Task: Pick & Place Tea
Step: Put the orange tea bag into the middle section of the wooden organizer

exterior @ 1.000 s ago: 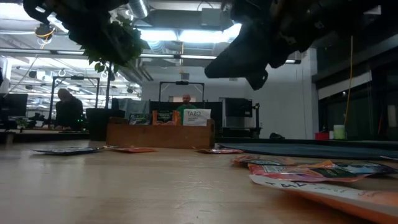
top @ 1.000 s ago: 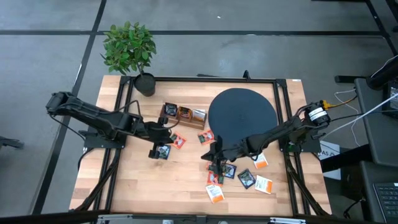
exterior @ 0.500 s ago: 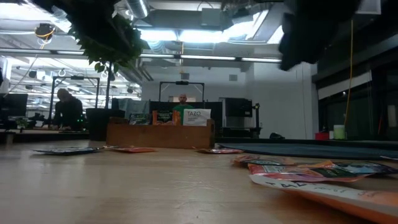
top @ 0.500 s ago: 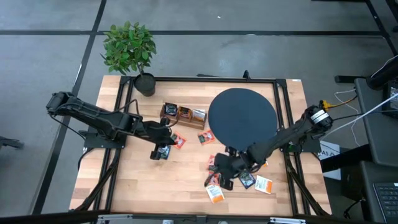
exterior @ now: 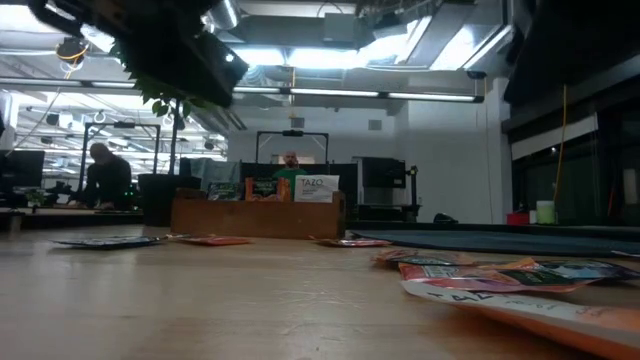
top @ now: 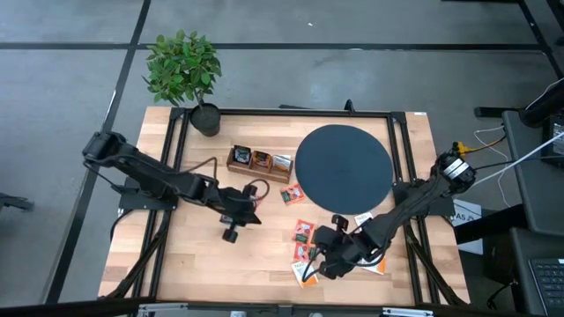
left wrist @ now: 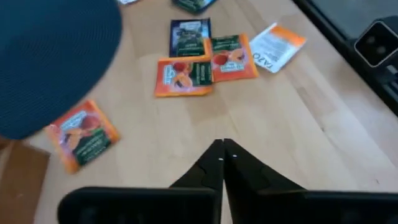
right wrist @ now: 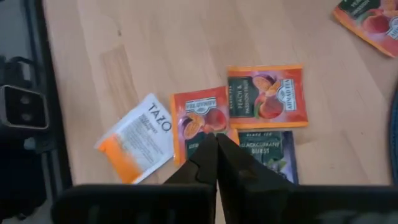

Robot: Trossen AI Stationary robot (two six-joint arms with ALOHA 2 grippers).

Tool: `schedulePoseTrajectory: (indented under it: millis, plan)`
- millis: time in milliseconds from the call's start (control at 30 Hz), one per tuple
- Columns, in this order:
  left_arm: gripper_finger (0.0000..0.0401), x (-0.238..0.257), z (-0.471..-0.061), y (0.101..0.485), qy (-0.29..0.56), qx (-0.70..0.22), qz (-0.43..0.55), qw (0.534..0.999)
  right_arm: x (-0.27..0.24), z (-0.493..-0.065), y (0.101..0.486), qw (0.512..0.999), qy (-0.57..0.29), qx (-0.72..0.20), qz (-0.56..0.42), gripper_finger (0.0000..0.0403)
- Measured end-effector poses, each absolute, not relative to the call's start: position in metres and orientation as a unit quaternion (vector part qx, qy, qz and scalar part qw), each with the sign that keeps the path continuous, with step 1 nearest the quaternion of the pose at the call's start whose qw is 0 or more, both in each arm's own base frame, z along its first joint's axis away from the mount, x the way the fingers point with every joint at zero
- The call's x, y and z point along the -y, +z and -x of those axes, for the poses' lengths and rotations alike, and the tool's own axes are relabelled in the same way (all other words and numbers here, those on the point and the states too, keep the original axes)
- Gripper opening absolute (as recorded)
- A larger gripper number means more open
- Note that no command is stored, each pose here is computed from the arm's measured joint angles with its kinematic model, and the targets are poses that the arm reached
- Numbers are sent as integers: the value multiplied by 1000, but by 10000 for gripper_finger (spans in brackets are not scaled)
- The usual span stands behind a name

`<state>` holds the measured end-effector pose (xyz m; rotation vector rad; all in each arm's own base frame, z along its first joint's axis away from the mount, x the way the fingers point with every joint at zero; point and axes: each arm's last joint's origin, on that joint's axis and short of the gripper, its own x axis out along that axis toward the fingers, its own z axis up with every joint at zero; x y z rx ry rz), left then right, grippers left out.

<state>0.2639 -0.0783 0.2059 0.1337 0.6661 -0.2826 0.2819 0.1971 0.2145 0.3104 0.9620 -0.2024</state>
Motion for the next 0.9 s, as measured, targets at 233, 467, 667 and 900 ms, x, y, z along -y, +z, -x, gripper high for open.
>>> schedulePoseTrajectory:
  millis: [233,467,667,900]
  plan:
    - [3,84,-279,189,-144,-318,-75,934,-196,-283,214,871,-99,-458,-146,28]
    - [3,86,-284,184,-143,-311,-58,938,-199,-286,216,871,-99,-444,-186,32]
    - [3,90,-282,184,-153,-309,-77,935,-212,-282,208,853,-126,-440,-252,32]
    - [3,101,-278,184,-181,-302,-115,929,-224,-280,193,824,-163,-439,-318,32]
